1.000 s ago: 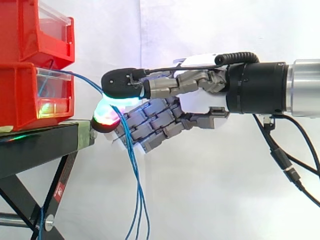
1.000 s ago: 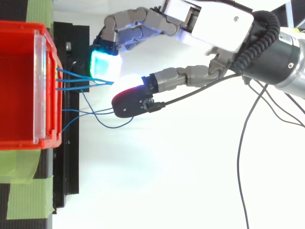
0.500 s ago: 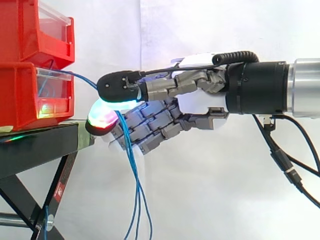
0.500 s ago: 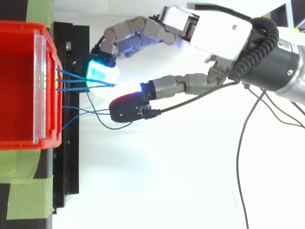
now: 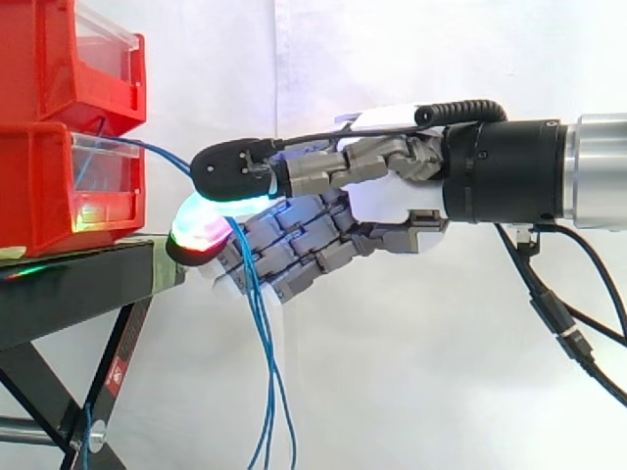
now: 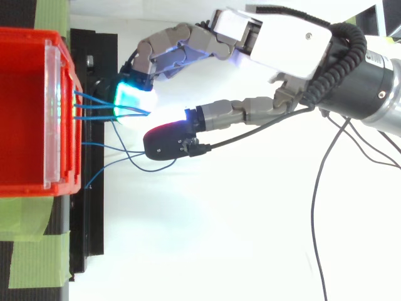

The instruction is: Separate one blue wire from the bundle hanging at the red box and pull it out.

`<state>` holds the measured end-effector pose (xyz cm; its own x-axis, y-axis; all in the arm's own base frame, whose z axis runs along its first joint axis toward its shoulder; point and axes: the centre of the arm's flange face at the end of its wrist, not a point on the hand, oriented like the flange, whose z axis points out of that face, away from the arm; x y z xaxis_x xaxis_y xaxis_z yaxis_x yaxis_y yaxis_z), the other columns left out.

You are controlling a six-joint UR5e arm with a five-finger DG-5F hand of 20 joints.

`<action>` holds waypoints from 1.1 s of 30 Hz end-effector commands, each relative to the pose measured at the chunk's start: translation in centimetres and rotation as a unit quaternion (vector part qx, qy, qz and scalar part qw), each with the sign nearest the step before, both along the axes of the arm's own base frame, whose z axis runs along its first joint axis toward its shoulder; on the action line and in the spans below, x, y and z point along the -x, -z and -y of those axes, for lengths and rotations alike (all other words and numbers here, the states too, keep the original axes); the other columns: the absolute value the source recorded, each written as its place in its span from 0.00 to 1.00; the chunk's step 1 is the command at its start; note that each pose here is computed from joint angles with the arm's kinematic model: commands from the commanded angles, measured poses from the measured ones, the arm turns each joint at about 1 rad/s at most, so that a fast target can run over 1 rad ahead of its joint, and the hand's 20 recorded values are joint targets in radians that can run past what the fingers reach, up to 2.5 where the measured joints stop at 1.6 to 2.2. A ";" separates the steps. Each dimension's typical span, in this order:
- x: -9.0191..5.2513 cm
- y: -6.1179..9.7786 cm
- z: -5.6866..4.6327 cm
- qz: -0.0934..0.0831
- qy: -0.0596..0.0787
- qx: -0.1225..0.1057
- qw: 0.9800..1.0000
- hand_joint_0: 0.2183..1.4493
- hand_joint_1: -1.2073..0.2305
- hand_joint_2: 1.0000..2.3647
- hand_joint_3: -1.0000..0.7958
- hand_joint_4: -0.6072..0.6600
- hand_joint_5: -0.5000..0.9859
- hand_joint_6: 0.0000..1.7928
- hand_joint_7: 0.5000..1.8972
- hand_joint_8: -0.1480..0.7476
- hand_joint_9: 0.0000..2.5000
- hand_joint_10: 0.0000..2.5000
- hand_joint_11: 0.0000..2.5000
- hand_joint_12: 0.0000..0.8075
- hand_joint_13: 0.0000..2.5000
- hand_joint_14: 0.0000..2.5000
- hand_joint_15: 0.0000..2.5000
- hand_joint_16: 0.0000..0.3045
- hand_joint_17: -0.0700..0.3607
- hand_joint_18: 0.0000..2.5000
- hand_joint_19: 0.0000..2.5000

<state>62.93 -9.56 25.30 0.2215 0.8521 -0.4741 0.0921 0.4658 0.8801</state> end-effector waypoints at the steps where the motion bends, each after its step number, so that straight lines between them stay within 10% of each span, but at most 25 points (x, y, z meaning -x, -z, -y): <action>1: 0.0 -0.3 0.0 0.004 -0.009 -0.004 1.000 0.31 0.34 0.02 0.48 0.63 0.21 0.47 0.23 0.55 0.27 0.00 0.14 0.53 0.29 0.01 0.17 0.18 0.44 0.27 0.14; 33: 1.4 -2.1 0.3 -0.020 -0.007 -0.006 1.000 0.33 0.35 0.02 0.47 0.63 0.21 0.47 0.23 0.62 0.39 0.01 0.22 0.56 0.51 0.01 0.29 0.16 0.42 0.29 0.10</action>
